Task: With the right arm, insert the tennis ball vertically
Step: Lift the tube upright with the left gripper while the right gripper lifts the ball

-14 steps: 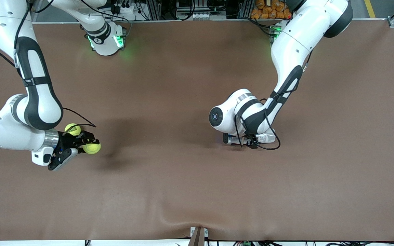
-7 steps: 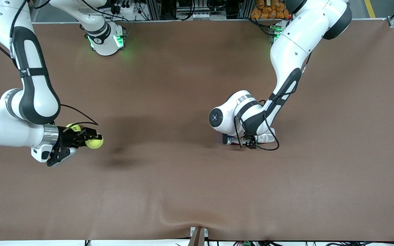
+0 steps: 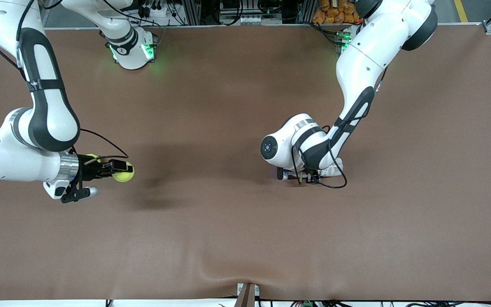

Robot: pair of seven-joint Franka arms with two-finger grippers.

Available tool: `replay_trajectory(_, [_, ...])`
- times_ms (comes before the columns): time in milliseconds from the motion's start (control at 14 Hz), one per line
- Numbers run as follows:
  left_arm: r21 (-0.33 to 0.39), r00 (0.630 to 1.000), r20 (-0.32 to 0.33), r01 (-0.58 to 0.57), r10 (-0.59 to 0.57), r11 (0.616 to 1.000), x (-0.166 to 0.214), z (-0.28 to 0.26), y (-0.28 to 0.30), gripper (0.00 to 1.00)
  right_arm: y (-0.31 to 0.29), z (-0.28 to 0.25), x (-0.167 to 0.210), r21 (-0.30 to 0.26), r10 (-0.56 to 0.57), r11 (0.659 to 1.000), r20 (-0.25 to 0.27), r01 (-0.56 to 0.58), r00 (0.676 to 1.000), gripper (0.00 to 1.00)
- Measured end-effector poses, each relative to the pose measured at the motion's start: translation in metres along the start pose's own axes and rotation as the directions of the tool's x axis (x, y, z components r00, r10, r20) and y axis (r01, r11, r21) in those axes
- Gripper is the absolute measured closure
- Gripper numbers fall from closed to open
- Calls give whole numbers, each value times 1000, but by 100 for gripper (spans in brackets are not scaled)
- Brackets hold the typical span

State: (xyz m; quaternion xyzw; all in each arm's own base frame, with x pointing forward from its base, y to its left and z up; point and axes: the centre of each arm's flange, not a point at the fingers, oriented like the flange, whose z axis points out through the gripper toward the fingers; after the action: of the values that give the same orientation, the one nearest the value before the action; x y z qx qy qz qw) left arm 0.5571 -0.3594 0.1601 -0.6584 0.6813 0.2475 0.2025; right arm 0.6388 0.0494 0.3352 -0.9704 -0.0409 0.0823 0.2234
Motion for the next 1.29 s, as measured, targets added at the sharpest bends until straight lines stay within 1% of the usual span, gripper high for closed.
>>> replay_trajectory(71, [0, 1000, 0, 0, 0, 1000, 0, 0, 0, 21, -3, 1, -1, 4, 39, 999, 6, -39, 999, 33])
replay_trajectory(357, [3, 1000, -1, 12, -12, 1000, 1, -2, 1, 26, -26, -3, -3, 9, 133, 991, 9, -133, 991, 33])
replay_trajectory(571, [10, 999, -10, 40, -40, 999, 4, -6, 1, 27, -35, -11, -10, 12, 202, 979, 32, -202, 979, 33])
replay_trajectory(714, [26, 997, -36, 64, -63, 998, 7, -12, 0, 28, -37, -15, -12, 13, 225, 974, 38, -226, 974, 33])
replay_trajectory(786, [34, 996, -48, 76, -74, 997, 9, -15, 0, 31, -39, -16, -12, 14, 242, 970, 40, -242, 970, 33])
replay_trajectory(1000, [49, 993, -76, 93, -89, 995, 12, -21, -1, 32, -59, -26, -9, 14, 284, 958, 46, -285, 958, 33])
replay_trajectory(1143, [53, 992, -84, 95, -90, 994, 12, -23, -2, 33, -70, -28, -8, 12, 292, 956, 44, -293, 955, 33])
replay_trajectory(1286, [67, 990, -108, 101, -94, 993, 13, -29, -5, 33, -70, -28, -8, 11, 295, 955, 45, -295, 955, 33])
